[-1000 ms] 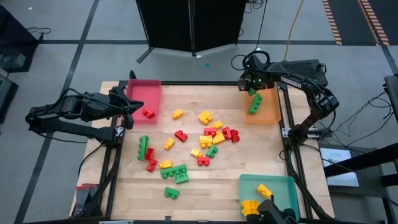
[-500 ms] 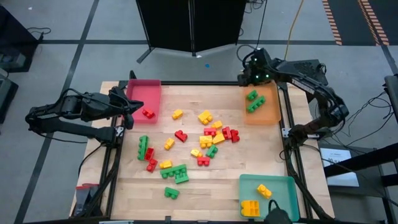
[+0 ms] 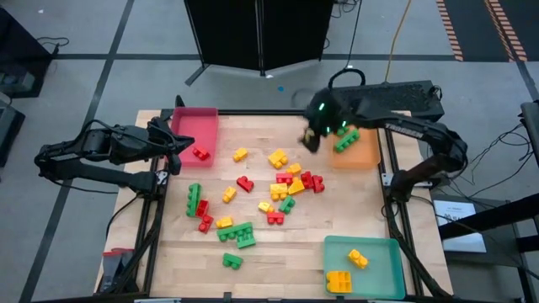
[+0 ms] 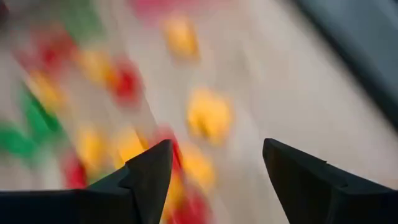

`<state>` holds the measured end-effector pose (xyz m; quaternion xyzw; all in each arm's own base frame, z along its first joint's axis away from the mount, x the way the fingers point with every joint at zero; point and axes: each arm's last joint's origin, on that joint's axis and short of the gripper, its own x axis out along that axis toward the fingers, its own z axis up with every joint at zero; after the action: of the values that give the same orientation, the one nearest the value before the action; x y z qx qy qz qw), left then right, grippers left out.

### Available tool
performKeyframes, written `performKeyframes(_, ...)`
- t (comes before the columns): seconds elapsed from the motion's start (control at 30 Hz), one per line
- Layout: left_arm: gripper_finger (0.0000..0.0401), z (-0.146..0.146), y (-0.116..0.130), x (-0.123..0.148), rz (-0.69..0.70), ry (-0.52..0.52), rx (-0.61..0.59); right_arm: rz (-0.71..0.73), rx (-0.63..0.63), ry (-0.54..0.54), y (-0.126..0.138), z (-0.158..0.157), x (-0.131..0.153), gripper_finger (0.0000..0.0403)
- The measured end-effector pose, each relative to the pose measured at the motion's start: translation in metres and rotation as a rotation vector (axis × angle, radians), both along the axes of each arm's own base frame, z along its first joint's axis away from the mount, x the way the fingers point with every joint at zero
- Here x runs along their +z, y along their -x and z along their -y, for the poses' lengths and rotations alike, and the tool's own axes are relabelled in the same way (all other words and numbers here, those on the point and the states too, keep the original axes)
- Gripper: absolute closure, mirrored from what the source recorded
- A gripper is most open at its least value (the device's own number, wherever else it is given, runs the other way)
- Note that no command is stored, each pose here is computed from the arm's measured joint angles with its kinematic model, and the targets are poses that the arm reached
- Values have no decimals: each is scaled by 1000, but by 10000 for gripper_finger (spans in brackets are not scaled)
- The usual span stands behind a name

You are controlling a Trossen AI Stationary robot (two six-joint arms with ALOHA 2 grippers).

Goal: Sort blocks
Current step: Put the red game piece into the red bin

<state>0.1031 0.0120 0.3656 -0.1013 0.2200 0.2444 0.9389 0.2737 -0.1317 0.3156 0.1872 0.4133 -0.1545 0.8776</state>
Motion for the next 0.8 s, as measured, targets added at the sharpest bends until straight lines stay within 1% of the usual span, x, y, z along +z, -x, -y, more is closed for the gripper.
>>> performKeyframes(0.03,370,0,0,0,0,0,0,-106,19,4,1,-7,-9,156)
performKeyframes(0.1,370,0,0,0,0,0,0,-233,64,-13,1,-19,-21,156)
performKeyframes(0.2,370,0,0,0,0,0,0,-296,68,-66,3,-35,-37,156)
performKeyframes(0.23,370,0,0,0,0,0,0,-316,50,-87,5,-39,-44,156)
performKeyframes(0.3,370,0,0,0,-1,0,0,-366,-30,-130,14,-47,-59,156)
performKeyframes(0.4,370,0,0,0,-1,0,0,-361,-183,-195,26,-60,-74,156)
performKeyframes(0.5,370,0,0,0,-1,0,0,-356,-264,-240,32,-78,-88,156)
performKeyframes(0.63,370,0,0,0,0,0,-1,-328,-369,-233,33,-91,-99,156)
performKeyframes(0.73,370,0,0,0,1,1,0,-326,-409,-217,31,-99,-104,156)
performKeyframes(0.8,370,0,0,0,2,1,-1,-294,-440,-196,28,-101,-105,156)
